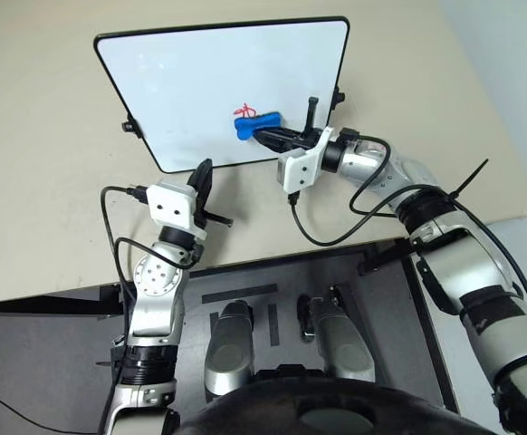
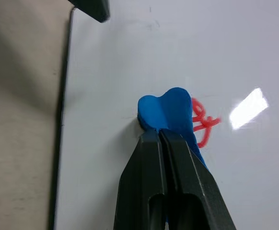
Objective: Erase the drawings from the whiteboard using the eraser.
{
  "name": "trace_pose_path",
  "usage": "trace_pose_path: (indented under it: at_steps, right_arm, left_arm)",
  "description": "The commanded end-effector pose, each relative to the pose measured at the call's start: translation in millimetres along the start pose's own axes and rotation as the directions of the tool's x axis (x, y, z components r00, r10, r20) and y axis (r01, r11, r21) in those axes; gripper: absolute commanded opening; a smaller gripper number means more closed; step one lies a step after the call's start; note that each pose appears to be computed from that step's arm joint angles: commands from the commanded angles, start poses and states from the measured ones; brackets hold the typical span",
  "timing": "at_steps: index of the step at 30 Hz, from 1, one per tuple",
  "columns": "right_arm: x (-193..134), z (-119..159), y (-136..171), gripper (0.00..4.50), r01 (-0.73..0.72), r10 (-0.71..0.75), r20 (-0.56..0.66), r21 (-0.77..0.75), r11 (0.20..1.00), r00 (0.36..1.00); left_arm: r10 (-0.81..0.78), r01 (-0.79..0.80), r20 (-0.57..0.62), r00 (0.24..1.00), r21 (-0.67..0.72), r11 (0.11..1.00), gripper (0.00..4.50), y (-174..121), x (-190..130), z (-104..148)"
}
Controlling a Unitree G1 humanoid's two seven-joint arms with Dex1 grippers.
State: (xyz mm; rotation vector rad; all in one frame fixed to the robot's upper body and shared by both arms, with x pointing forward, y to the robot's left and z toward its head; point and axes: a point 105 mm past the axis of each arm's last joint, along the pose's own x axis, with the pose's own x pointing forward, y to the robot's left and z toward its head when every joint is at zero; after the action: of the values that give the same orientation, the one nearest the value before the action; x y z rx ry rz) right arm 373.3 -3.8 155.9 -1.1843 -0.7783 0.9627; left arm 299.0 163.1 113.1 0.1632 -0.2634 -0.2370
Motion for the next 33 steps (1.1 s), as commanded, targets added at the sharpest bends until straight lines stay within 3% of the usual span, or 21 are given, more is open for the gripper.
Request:
trace_pose_path:
  at_steps: [1,7,14,20,28,33]
  right_arm:
    - [-0.7,1.5,-45.7,0.04,0.177,-0.176,0.019,-0.083,0.981,0.984]
    - [-0.4,3.1,-50.5,0.04,0.201,-0.199,0.030,-0.096,0.975,0.980]
    - [9.8,11.6,-7.2,0.04,0.034,-0.036,0.057,0.021,0.999,0.998]
    - [17.9,9.6,5.7,0.04,-0.017,0.014,0.034,0.070,0.997,0.999]
    - [20.4,7.7,4.6,0.04,-0.032,0.030,0.025,0.080,0.996,0.999]
    - [17.6,8.7,-29.0,0.04,0.125,-0.126,0.031,0.033,0.992,0.992]
  left_arm:
    - [0.009,-0.009,0.046,0.999,0.019,1.000,0.00,2.1,1.0,10.5]
    - [0.001,-0.002,0.047,0.999,0.016,1.000,0.00,0.9,2.6,10.2]
    - [-0.004,0.004,0.051,0.999,0.011,1.000,0.00,-0.9,5.1,9.8]
    - [-0.008,0.008,0.054,0.999,0.009,1.000,0.00,-1.9,6.3,9.8]
    - [-0.010,0.009,0.055,0.998,0.010,1.000,0.00,-1.7,6.5,9.2]
    - [-0.015,0.014,0.057,0.998,0.011,1.000,0.00,-1.7,8.1,9.2]
